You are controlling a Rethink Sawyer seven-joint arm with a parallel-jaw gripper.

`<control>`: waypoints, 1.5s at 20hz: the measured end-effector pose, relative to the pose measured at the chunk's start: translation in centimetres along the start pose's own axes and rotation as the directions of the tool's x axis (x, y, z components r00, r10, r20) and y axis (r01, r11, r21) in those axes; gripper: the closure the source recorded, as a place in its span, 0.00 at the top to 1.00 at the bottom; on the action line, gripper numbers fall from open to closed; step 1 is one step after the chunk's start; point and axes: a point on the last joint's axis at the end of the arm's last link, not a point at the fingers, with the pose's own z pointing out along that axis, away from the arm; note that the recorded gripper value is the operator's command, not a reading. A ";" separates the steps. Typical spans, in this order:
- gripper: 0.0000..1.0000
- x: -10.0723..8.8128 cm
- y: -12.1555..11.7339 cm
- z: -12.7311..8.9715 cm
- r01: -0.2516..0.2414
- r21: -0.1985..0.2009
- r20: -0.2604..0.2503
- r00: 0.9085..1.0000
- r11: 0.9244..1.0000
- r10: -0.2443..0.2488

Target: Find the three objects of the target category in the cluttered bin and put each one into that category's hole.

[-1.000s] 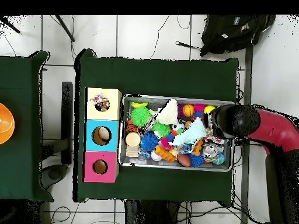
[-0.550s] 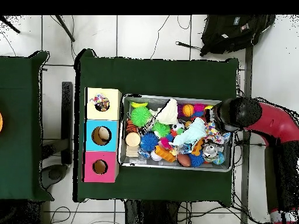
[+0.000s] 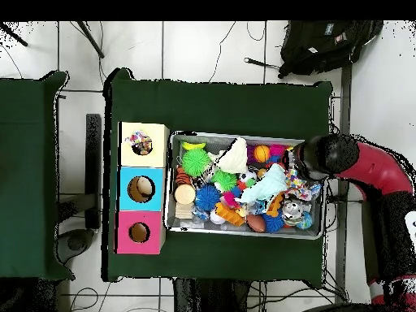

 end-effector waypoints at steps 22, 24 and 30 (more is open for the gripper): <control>1.00 0.8 -3.7 0.8 -0.006 0.058 0.002 1.000 0.998 0.006; 1.00 0.9 -3.7 0.2 0.000 0.068 0.003 1.000 0.998 0.000; 1.00 1.2 -3.6 -2.1 0.014 0.095 0.009 1.000 0.995 -0.015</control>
